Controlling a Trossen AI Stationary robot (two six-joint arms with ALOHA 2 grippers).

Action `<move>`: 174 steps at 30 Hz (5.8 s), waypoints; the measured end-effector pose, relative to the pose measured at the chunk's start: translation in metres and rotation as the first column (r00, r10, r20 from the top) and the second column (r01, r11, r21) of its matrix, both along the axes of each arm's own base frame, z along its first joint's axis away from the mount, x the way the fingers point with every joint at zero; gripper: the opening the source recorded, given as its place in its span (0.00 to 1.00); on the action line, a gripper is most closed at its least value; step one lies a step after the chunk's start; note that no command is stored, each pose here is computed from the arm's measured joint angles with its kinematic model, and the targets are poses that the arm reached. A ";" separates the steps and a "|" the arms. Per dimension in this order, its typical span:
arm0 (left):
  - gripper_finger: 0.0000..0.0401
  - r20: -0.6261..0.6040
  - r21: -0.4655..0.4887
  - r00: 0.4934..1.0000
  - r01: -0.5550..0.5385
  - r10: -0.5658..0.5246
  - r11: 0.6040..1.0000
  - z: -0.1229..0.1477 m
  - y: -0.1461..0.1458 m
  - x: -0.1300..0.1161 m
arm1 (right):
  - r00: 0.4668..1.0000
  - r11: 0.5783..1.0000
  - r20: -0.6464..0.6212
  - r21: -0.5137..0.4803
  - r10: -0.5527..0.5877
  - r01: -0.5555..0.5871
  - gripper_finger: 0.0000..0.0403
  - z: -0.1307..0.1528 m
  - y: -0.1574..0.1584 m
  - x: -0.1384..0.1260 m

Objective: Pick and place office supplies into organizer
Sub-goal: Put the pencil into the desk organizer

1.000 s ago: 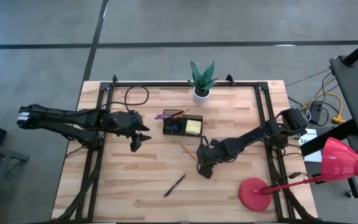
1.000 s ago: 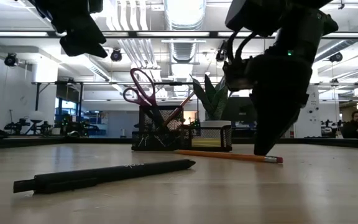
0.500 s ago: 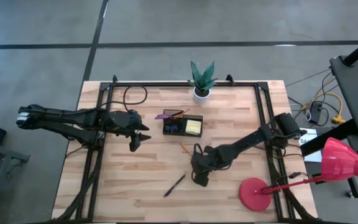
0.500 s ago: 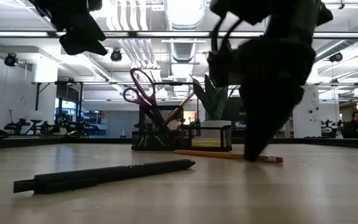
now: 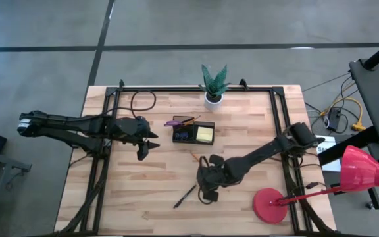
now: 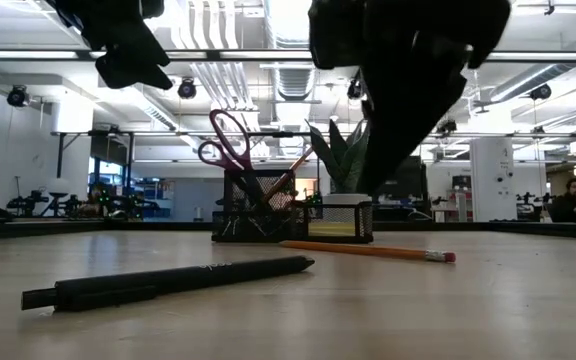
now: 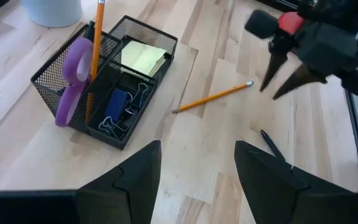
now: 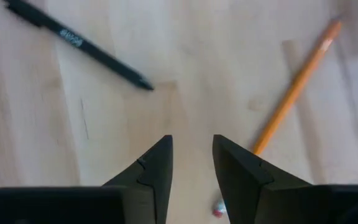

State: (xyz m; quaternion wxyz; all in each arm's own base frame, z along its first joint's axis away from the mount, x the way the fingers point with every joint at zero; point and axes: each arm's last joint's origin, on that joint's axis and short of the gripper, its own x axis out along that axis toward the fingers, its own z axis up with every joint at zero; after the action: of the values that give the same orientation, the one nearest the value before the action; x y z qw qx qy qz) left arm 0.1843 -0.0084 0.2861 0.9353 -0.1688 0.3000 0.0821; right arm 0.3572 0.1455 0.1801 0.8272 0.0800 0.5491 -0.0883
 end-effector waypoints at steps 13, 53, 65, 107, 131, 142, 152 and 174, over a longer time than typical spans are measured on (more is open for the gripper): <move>0.47 0.000 0.006 1.000 0.004 -0.004 1.000 -0.001 0.000 0.001 | 0.979 0.981 -0.090 -0.080 -0.185 0.178 0.26 0.009 -0.040 -0.016; 0.47 -0.008 0.028 1.000 0.020 -0.020 0.999 -0.004 0.000 0.002 | 0.971 0.973 -0.072 0.013 -0.227 0.229 0.21 -0.051 -0.034 -0.021; 0.47 -0.005 0.025 1.000 0.018 -0.018 1.000 -0.004 0.000 0.002 | 0.983 0.989 -0.110 -0.032 -0.150 0.148 0.03 -0.059 -0.038 -0.029; 0.43 -0.114 0.099 0.973 0.213 -0.201 0.972 -0.039 -0.006 0.051 | 0.930 0.972 -0.345 -0.231 -0.130 0.051 0.02 0.021 -0.046 -0.018; 0.00 -0.234 0.214 0.908 0.397 -0.348 0.893 -0.073 -0.011 0.125 | 0.928 0.979 -0.337 -0.175 -0.160 0.105 0.02 0.030 -0.039 -0.029; 0.00 -0.297 0.197 0.863 0.474 -0.409 0.858 -0.096 -0.013 0.134 | 0.926 0.974 -0.321 -0.166 -0.199 0.152 0.02 0.030 -0.038 -0.028; 0.00 -0.293 0.211 0.822 0.553 -0.488 0.806 -0.118 -0.018 0.149 | 0.924 0.974 -0.323 -0.167 -0.202 0.155 0.02 0.028 -0.040 -0.028; 0.00 -0.295 0.246 0.829 0.546 -0.474 0.801 -0.133 -0.015 0.160 | 0.928 0.945 -0.249 -0.249 -0.275 0.213 0.06 0.028 -0.051 -0.023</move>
State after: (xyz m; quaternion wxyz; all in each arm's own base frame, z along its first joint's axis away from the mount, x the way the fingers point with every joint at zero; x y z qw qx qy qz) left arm 0.3445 -0.0230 0.1528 0.8981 0.0825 0.4180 -0.1085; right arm 0.3338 0.0947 0.2078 0.7271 0.0435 0.6334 -0.2612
